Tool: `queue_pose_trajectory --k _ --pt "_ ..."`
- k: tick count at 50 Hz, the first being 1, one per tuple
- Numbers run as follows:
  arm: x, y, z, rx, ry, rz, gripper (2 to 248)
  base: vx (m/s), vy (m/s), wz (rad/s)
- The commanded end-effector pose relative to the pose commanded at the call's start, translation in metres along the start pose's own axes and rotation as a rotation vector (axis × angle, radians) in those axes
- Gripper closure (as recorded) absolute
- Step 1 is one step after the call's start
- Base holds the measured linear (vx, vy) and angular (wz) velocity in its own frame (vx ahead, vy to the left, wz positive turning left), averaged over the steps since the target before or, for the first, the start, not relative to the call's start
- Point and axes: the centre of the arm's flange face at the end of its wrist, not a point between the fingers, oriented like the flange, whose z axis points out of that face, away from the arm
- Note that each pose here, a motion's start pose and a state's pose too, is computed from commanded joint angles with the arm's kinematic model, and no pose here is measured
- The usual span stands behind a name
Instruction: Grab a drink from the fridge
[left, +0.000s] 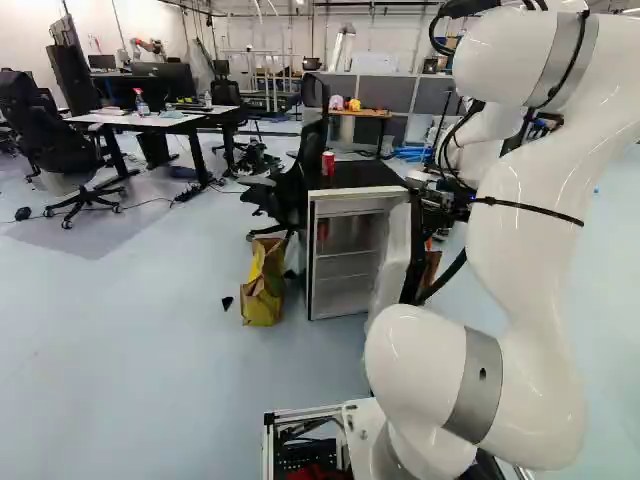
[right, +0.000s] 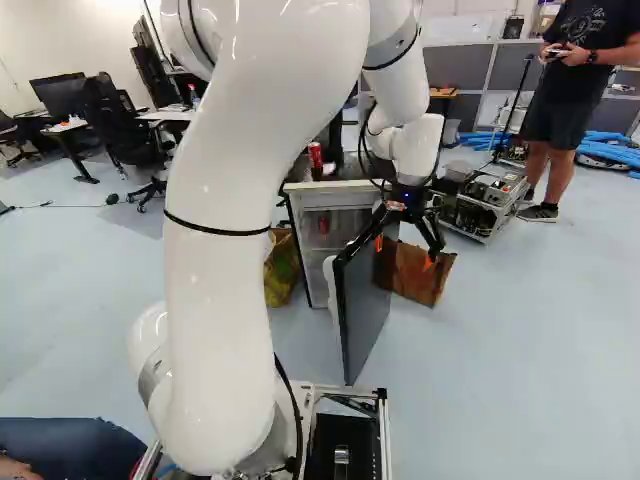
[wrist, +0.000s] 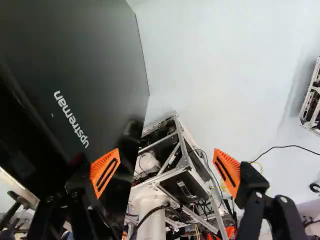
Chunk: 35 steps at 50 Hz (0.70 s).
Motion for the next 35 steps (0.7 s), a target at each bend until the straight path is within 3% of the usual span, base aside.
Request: queue_pose_trajectory --k 35 --pt "-0.03 -0.073 0.005 -0.026 -0.02 -0.134 3 0.0 0.0 0.0"
